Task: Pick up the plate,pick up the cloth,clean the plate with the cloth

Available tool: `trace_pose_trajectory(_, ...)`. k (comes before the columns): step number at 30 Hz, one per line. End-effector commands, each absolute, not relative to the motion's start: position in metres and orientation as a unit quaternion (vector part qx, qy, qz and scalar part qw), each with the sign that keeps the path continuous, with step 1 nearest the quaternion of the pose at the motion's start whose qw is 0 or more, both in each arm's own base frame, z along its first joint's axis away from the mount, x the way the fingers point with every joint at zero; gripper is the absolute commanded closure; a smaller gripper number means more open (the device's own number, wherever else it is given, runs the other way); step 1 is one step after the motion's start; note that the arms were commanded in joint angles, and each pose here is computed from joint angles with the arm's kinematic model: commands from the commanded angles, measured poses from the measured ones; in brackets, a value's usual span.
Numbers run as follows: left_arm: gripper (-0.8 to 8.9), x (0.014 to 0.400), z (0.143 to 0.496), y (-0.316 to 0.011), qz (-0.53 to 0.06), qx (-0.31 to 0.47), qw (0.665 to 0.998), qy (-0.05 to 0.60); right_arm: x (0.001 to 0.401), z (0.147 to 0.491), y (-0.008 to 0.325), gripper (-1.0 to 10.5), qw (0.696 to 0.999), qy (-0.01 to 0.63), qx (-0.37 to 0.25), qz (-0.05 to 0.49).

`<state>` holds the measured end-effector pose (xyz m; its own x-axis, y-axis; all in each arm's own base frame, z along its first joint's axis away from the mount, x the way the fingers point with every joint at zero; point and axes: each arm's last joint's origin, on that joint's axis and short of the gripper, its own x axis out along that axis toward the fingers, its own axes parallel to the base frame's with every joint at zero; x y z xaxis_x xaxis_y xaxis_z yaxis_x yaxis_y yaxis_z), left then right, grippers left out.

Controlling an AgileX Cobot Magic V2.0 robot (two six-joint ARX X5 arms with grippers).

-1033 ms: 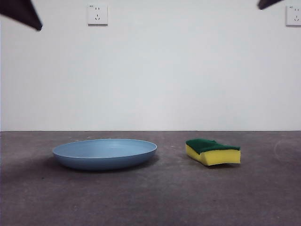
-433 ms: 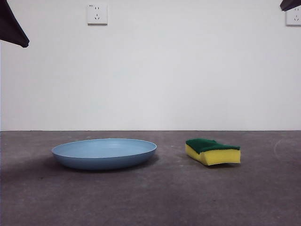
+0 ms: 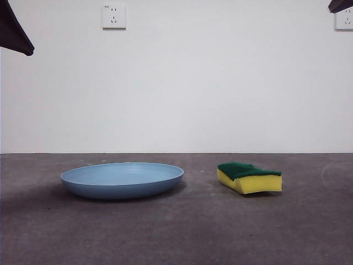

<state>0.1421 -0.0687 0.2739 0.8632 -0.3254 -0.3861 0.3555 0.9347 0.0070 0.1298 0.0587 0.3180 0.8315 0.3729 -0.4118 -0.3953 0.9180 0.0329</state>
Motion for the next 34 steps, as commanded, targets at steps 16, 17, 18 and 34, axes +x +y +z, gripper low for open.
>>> trace_pose_trajectory(16, 8.17, 0.093, 0.256, -0.019, -0.053, 0.04, 0.994, 0.084, 0.13, 0.317, 0.059, 9.5, 0.957, 0.21, -0.022, 0.198)
trace_pose_trajectory(17, 8.17, 0.093, 0.248, -0.018, -0.049, 0.037, 0.995, 0.079, 0.13, 0.317, 0.059, 9.5, 0.957, 0.21, -0.022, 0.198)
trace_pose_trajectory(18, 8.17, 0.094, 0.241, -0.017, -0.049, 0.035, 0.995, 0.075, 0.13, 0.317, 0.059, 9.5, 0.957, 0.21, -0.022, 0.198)
trace_pose_trajectory(34, 8.17, 0.097, 0.156, -0.006, -0.006, 0.015, 0.998, 0.063, 0.13, 0.317, 0.059, 9.5, 0.957, 0.21, -0.022, 0.198)
